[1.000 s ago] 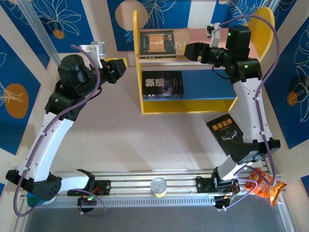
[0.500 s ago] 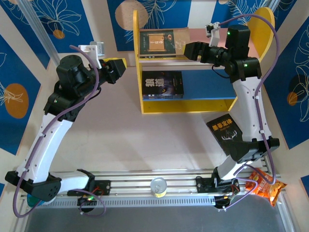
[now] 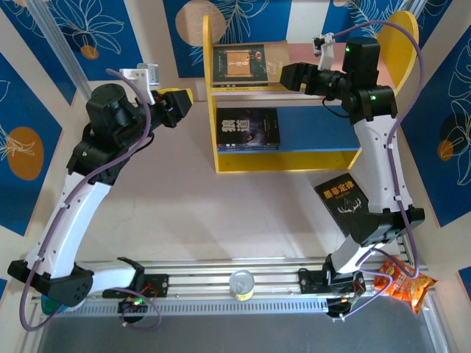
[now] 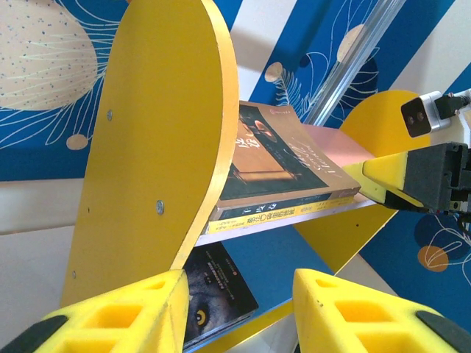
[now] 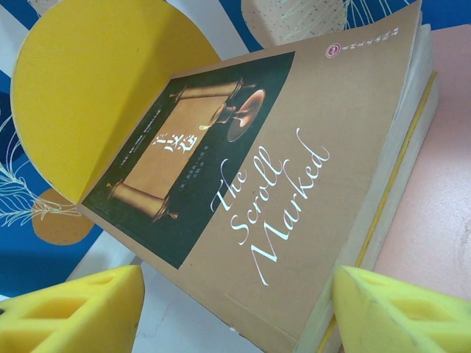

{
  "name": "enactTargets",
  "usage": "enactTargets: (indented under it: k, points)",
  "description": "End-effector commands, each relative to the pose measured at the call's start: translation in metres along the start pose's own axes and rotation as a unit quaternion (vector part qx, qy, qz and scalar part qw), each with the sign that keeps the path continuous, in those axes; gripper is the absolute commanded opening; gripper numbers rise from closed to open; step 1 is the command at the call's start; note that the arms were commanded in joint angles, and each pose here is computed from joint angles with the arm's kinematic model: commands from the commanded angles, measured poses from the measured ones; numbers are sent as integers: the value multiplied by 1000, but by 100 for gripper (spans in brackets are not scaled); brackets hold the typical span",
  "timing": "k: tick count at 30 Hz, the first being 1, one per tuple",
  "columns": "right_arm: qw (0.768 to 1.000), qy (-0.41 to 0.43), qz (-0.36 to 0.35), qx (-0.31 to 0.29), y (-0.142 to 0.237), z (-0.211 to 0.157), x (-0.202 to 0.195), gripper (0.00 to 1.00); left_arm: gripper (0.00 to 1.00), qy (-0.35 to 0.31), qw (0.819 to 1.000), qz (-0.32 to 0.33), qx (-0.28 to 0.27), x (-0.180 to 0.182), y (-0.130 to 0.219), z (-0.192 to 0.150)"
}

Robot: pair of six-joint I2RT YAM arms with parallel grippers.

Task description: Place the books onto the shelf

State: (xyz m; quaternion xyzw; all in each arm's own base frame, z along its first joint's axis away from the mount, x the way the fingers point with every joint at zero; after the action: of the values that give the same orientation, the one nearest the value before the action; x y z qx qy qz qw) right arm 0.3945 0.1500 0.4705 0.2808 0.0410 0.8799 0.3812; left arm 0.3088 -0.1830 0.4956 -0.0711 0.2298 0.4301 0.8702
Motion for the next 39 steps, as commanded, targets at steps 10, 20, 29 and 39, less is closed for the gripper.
enactTargets:
  k: [10,20,29,39]
  points:
    - [999,15,36,4,-4,1,19,68,42,-18,1000,-3,-11,-6,8,9]
    - [999,25,10,-30,24,12,12,73,43,-22,999,32,-3,8,11,-1]
    - [997,32,-56,-49,59,-8,-1,73,46,-12,995,95,15,38,22,-33]
    - [988,-35,-152,8,63,-170,-35,73,47,26,985,155,71,87,19,-112]
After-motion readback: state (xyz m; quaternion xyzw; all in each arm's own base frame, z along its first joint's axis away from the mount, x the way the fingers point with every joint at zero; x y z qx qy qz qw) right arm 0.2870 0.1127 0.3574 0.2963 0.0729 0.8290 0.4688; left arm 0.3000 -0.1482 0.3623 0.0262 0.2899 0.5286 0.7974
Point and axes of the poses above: each hand's point on the last joint's axis, 136 mm out from that joint toward the fingers, its own y axis back along the fingers, its own x axis along the line the jaws close on, z = x × y, the point moved 2 cm from there along y, back along the fingers, and after that the axes turned 3 degrees about y, right-handed, at the moved point
